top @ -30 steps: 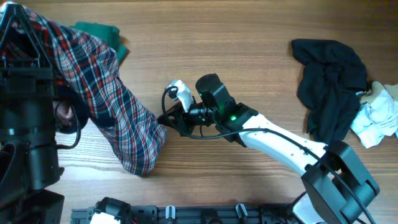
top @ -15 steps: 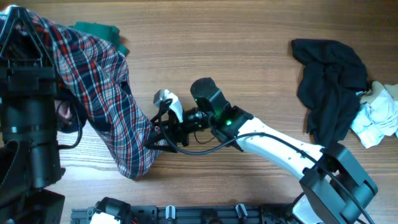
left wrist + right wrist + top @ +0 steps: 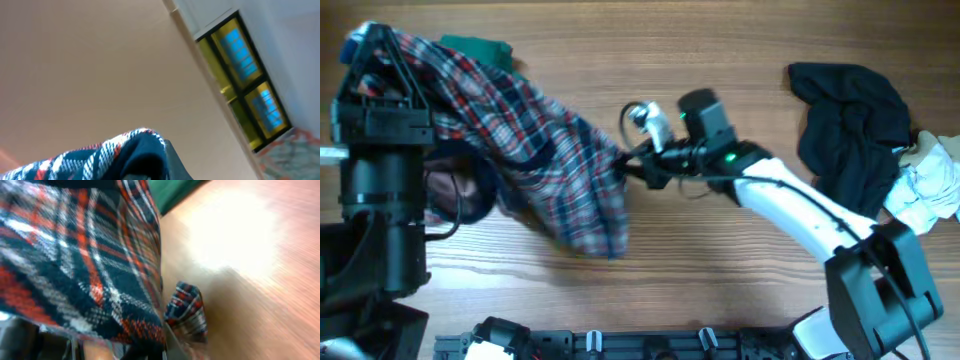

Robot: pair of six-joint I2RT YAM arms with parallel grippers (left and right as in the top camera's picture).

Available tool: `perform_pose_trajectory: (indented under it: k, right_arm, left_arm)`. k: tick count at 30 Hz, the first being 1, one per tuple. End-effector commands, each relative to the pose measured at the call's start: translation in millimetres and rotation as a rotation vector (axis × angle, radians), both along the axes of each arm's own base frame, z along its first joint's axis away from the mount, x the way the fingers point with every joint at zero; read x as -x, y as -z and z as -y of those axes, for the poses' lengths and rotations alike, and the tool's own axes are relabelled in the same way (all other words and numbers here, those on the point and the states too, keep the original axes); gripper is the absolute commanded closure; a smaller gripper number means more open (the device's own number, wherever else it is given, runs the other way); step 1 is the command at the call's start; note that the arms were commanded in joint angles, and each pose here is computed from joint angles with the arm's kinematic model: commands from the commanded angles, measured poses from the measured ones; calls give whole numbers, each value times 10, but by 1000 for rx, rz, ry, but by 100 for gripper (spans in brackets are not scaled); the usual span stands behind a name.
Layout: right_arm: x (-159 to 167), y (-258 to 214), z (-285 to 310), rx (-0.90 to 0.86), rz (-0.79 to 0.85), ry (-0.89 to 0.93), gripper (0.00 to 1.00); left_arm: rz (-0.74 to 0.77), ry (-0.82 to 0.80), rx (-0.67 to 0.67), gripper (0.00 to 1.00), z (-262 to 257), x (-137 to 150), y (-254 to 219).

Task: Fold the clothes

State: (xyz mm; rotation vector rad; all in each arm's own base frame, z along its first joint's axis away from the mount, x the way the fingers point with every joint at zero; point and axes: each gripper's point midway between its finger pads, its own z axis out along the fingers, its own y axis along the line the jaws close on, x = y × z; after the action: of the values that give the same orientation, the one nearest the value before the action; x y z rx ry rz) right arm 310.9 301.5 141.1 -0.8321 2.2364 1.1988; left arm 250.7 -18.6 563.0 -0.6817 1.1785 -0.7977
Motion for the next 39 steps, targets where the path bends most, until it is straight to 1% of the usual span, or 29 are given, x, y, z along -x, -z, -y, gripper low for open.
perform_pose_trajectory:
  k: [1, 3, 4, 6, 7, 9, 10, 14, 16, 18, 19, 21, 30, 31, 32, 34, 36, 39]
  right_arm:
    - [-215, -399, 213, 55, 152, 23, 95]
    - [-256, -512, 377, 127, 168, 50, 96]
    - [-283, -648, 603, 230, 162, 108, 96]
    - [-295, -771, 787, 311, 155, 165, 96]
    - [-303, -855, 888, 343, 159, 196, 96]
    - [-318, -1059, 1108, 394, 165, 264, 96]
    - [-331, -1236, 1284, 424, 172, 316, 96]
    - [-334, -1734, 1747, 506, 218, 461, 96]
    - [-300, -1883, 1904, 540, 234, 493, 96]
    - [-272, -1904, 2021, 584, 233, 525, 96]
    - [-244, -1876, 2071, 611, 222, 534, 96]
    - [-216, -1830, 2080, 624, 200, 527, 96]
    - [-268, -1576, 2126, 660, 91, 532, 96]
    - [-256, -1564, 2146, 664, 82, 534, 96]
    - [-256, -1562, 2172, 666, 78, 540, 96]
    - [-266, -1561, 2212, 664, 72, 551, 96]
    - [-268, -1561, 2233, 665, 69, 556, 96]
    - [-267, -1559, 2234, 667, 71, 552, 96]
  left_arm:
    - [-25, -79, -84, 96, -135, 110, -8]
    - [-84, -102, -99, 96, -170, 85, 130]
    - [-146, -122, -171, 96, -184, 66, 266]
    - [-188, -128, -228, 96, -183, 56, 359]
    - [-214, -129, -262, 96, -180, 51, 419]
    - [-251, -127, -288, 96, -179, 47, 507]
    - [-288, -129, -343, 96, -179, 46, 591]
    - [-397, -121, -469, 96, -182, 58, 846]
    - [-455, -112, -493, 96, -191, 78, 989]
    - [-509, -103, -515, 96, -194, 89, 1119]
    - [-544, -96, -554, 96, -192, 86, 1201]
    - [-600, -85, -576, 96, -188, 74, 1332]
    - [-819, -42, -661, 96, -179, 44, 1826]
    - [-873, -31, -681, 88, -180, 47, 1942]
    - [-911, -23, -695, 82, -179, 45, 2019]
    - [-950, -15, -709, 78, -175, 34, 2102]
    - [-980, -7, -720, 77, -164, 6, 2168]
    - [-997, 41, -717, 78, -78, -45, 2239]
